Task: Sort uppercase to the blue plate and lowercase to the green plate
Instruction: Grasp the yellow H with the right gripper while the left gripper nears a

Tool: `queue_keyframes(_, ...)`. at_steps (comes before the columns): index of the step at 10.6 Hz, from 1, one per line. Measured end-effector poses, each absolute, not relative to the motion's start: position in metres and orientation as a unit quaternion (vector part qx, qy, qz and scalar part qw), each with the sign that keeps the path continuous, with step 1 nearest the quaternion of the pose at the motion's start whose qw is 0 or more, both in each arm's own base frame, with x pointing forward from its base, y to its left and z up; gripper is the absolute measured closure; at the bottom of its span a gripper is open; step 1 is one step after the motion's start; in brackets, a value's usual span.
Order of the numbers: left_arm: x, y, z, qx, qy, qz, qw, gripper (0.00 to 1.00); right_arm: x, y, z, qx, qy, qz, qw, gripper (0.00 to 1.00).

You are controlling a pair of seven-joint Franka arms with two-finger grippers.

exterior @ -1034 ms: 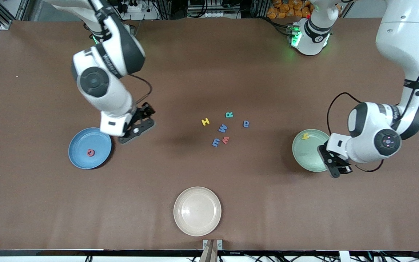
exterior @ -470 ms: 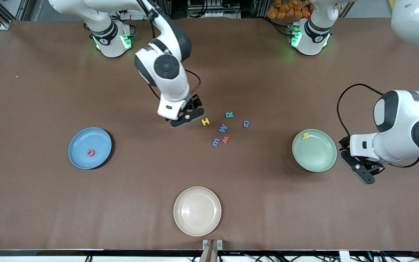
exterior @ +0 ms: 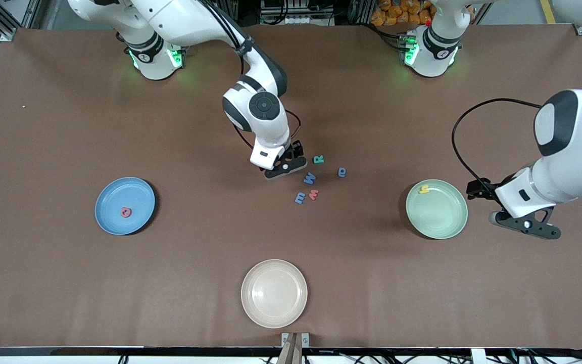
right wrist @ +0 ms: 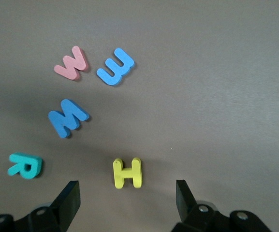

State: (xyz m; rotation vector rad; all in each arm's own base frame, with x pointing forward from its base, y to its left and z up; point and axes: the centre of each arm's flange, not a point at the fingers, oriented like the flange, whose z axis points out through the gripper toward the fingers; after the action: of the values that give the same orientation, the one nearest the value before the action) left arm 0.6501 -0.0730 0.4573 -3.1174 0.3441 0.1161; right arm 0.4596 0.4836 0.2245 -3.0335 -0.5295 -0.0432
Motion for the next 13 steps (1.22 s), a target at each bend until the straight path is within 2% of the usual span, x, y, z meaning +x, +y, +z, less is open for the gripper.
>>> queue_keyframes(1,0.646,-0.082,0.467,-0.997,0.074,0.033,0.004,0.0,0.456,0.487,0.215,-0.985,-0.172,-0.017,0.028,0.16)
queue_keyframes(5,0.634,-0.104,0.492,-0.999,0.046,0.023,-0.003,0.0,0.441,0.499,0.196,-0.983,-0.181,-0.02,0.02,0.21)
queue_keyframes(7,0.63,-0.12,0.489,-0.998,0.057,0.028,-0.009,0.0,0.435,0.502,0.191,-0.981,-0.191,-0.021,0.013,0.25)
queue_keyframes(13,0.606,-0.179,0.462,-0.993,0.097,0.061,-0.016,0.0,0.437,0.499,0.175,-0.98,-0.197,-0.022,0.005,0.26)
